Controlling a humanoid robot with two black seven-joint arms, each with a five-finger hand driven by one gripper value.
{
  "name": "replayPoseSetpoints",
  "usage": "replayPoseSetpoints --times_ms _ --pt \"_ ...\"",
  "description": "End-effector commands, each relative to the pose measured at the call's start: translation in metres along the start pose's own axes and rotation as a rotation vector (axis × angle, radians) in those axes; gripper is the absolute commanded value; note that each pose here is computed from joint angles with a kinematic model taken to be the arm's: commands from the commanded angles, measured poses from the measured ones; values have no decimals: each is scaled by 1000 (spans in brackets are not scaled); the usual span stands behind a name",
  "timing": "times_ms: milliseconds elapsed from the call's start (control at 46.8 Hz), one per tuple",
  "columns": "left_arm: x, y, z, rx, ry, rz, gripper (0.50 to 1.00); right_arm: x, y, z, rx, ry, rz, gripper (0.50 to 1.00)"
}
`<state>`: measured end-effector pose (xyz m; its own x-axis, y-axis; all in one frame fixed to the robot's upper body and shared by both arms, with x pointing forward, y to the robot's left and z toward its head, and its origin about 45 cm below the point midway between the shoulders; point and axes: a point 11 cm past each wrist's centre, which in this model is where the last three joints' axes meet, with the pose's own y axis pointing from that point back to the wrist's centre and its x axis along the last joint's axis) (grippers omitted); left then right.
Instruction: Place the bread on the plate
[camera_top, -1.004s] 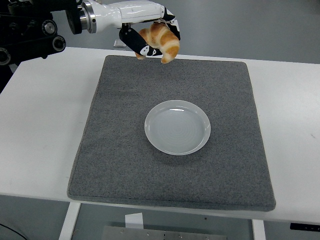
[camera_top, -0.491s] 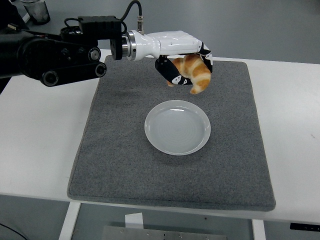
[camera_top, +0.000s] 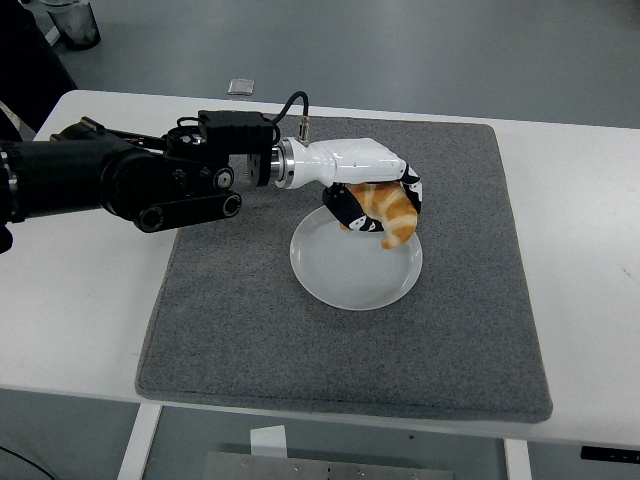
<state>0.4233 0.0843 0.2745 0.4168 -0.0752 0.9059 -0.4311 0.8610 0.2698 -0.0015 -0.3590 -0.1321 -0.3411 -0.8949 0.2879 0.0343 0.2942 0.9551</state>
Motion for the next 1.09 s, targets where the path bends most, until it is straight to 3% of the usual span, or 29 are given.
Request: replayPoseSetpoints --times_ms 0,342,1068 --pt "-9 -2 -1 2 6 -9 500 0 0 0 0 0 0 952" --pt "-44 5 -17 37 4 -58 500 0 0 0 0 0 0 952" --pt "-56 4 -24 60 7 -63 500 0 0 0 0 0 0 952"
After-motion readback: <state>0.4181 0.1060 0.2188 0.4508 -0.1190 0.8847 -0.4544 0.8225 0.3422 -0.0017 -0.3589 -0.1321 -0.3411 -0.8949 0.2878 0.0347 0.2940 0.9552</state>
